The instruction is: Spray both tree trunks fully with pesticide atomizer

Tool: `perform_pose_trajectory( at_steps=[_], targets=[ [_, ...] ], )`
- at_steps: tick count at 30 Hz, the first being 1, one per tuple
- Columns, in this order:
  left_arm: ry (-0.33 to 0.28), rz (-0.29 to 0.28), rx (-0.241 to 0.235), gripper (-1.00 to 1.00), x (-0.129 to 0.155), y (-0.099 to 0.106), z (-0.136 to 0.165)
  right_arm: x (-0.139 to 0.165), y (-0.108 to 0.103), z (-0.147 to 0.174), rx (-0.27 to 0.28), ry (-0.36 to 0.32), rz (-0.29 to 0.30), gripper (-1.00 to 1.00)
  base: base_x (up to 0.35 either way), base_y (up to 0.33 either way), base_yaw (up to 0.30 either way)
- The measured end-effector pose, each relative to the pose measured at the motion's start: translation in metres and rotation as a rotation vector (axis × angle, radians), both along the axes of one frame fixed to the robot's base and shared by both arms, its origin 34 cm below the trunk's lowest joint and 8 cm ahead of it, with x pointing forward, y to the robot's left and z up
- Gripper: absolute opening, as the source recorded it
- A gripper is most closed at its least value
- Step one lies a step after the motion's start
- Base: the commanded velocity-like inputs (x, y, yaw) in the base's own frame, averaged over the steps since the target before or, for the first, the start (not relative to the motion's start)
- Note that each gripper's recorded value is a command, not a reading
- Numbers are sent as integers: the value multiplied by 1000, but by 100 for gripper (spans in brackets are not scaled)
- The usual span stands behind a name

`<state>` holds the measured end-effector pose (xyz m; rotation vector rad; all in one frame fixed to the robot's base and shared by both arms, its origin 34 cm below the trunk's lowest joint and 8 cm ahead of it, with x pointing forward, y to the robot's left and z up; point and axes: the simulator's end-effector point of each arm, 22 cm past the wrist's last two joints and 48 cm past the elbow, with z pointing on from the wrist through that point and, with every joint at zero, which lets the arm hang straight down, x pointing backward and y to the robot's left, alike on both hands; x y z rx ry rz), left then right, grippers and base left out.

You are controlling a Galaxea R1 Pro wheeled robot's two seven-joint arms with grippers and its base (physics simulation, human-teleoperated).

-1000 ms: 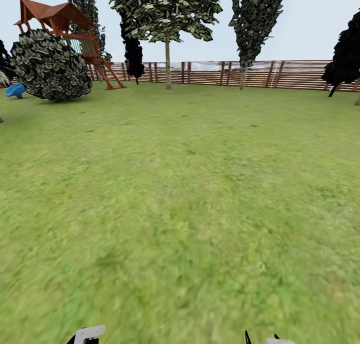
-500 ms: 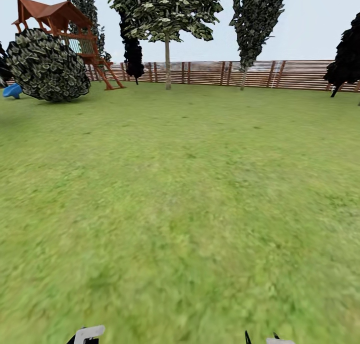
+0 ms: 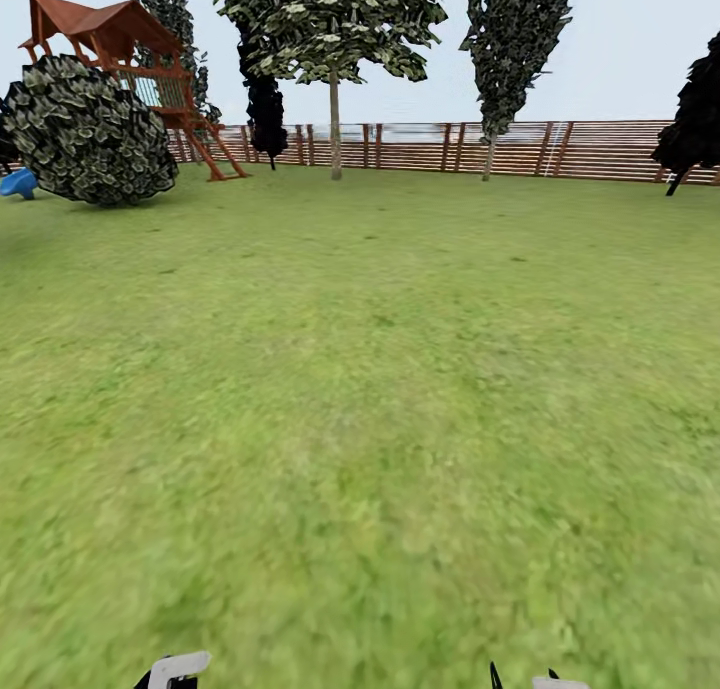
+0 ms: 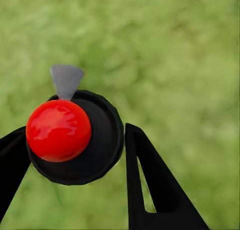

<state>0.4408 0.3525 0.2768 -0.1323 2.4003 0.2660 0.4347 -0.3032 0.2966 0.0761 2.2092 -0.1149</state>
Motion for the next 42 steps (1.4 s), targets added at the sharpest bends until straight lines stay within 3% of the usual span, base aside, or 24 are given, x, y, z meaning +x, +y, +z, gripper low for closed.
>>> perform_pose_trajectory(
  at_steps=[42],
  targets=[
    [0,0,0,-100,0,0,0,0,0,0,0,0,0,100,338,0,0]
  ],
)
